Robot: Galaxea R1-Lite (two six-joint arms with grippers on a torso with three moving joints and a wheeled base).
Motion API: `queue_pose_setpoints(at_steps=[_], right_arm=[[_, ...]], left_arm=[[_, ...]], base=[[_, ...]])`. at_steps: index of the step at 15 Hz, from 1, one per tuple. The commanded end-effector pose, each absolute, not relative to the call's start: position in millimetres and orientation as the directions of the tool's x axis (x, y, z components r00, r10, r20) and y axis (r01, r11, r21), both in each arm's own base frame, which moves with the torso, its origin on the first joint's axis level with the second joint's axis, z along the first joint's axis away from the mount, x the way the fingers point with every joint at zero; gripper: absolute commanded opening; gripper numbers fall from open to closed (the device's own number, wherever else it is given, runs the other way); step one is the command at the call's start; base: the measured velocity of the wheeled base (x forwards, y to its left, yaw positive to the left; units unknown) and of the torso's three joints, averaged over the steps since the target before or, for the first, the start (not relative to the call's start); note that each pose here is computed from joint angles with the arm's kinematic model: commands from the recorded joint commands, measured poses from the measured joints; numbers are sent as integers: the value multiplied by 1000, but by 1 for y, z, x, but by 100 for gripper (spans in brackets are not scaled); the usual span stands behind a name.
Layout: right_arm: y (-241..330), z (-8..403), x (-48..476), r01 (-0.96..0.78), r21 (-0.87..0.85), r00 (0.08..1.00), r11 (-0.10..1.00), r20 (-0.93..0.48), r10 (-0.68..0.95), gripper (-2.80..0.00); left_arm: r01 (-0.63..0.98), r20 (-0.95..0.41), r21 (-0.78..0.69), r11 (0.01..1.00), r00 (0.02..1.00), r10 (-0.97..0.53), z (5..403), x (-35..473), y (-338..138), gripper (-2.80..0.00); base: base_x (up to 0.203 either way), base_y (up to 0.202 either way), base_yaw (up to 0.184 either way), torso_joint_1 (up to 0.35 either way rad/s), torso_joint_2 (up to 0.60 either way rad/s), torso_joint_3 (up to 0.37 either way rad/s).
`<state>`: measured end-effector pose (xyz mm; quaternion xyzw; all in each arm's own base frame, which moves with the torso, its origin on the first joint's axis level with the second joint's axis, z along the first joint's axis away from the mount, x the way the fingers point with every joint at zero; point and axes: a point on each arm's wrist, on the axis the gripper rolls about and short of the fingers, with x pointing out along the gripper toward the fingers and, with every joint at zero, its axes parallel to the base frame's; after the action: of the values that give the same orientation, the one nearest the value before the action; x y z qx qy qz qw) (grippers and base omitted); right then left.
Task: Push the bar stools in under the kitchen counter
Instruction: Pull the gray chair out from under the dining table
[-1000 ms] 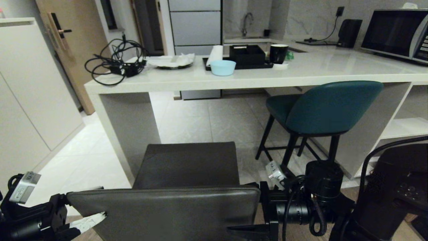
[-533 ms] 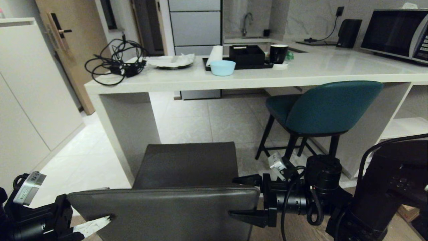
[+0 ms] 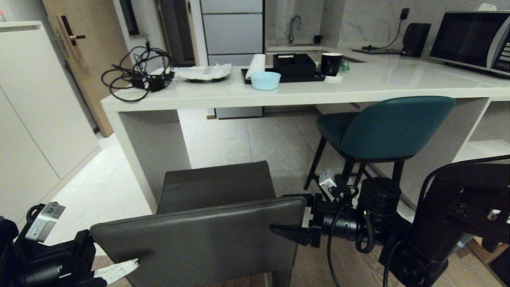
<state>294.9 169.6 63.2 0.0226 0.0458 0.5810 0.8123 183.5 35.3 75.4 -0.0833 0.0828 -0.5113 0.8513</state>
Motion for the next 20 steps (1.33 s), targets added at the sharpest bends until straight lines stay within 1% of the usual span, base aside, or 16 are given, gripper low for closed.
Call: queue_pose_setpoints(at_steps=[1, 5, 8, 11, 14, 17, 18, 20], right_arm=[[165, 62, 304, -938, 80, 334, 336, -39, 942, 0], [147, 62, 325, -912, 74, 403, 404, -34, 915, 0], [135, 59, 333, -894, 83, 439, 441, -45, 898, 0], [125, 59, 336, -881, 80, 463, 466, -46, 885, 0], [121, 65, 328, -880, 77, 466, 468, -45, 884, 0], [121, 71, 311, -887, 81, 453, 455, -48, 890, 0], [121, 75, 305, -890, 72, 449, 451, -39, 892, 0], [116, 86, 293, -882, 65, 466, 467, -29, 884, 0]], left_arm=[[860, -52, -227, 457, 458, -887, 76, 184, 36, 0], [880, -48, -217, 423, 423, -905, 79, 188, 29, 0], [865, -60, -211, 455, 453, -890, 85, 197, 21, 0], [870, -63, -220, 440, 438, -897, 83, 195, 18, 0], [857, -70, -242, 455, 452, -889, 80, 193, 20, 0], [857, -68, -227, 462, 459, -886, 82, 196, 20, 0], [843, -73, -230, 486, 483, -872, 81, 197, 23, 0], [782, -86, -244, 573, 571, -816, 78, 198, 38, 0]], base=[[0, 0, 0, 0, 0, 0], [0, 0, 0, 0, 0, 0], [0, 0, 0, 0, 0, 0], [0, 0, 0, 0, 0, 0], [0, 0, 0, 0, 0, 0], [0, 0, 0, 0, 0, 0], [0, 0, 0, 0, 0, 0], [0, 0, 0, 0, 0, 0]])
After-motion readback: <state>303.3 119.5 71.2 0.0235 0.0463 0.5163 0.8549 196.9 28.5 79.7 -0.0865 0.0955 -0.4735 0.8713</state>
